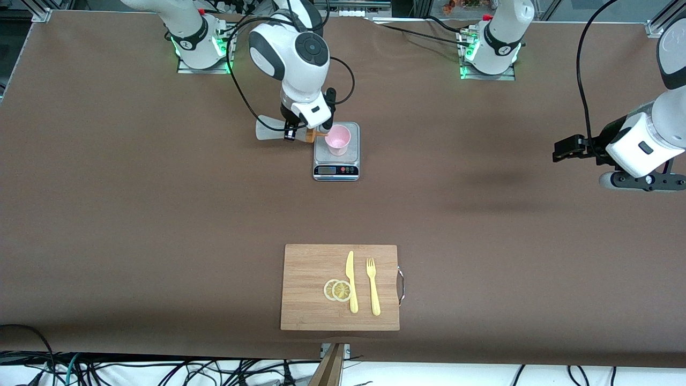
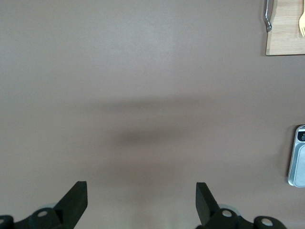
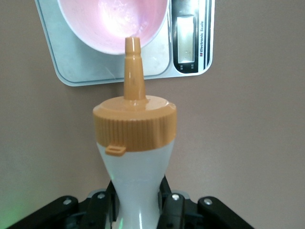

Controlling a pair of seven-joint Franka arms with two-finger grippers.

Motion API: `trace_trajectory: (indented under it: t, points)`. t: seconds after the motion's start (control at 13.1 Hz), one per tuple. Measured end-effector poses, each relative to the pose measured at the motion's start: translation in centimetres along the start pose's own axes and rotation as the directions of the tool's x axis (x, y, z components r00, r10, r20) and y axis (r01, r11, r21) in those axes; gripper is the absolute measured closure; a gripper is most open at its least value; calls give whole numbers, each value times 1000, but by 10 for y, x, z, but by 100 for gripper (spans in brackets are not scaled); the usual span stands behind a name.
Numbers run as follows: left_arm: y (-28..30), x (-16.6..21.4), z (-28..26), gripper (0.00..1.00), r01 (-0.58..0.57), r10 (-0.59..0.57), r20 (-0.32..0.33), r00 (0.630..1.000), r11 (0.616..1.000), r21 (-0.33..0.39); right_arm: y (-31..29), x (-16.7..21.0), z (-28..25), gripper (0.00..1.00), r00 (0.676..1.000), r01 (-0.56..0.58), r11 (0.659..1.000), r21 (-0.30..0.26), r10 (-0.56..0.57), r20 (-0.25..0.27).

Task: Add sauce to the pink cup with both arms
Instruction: 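Tilt the bottle nozzle into the pink cup with the right gripper, then move the bottle away from the cup with the right gripper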

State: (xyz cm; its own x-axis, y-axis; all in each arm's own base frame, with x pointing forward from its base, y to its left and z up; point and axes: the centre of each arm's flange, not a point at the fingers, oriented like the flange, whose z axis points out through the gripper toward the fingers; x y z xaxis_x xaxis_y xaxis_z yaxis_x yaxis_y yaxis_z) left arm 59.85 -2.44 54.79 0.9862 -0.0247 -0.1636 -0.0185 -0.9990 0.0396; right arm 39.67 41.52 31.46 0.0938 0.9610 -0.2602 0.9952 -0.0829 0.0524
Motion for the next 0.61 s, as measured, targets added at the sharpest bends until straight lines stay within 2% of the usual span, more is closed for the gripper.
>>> trace_trajectory:
  t: [0.46, 0.61]
  points:
    - [0, 0, 0, 0, 0, 0, 0, 1000, 1000, -1, 0, 2, -4, 67, 994, -39, 999, 14, 40, -103]
    - [0, 0, 0, 0, 0, 0, 0, 1000, 1000, -1, 6, -3, -6, 67, 989, -45, 998, 43, 51, -137]
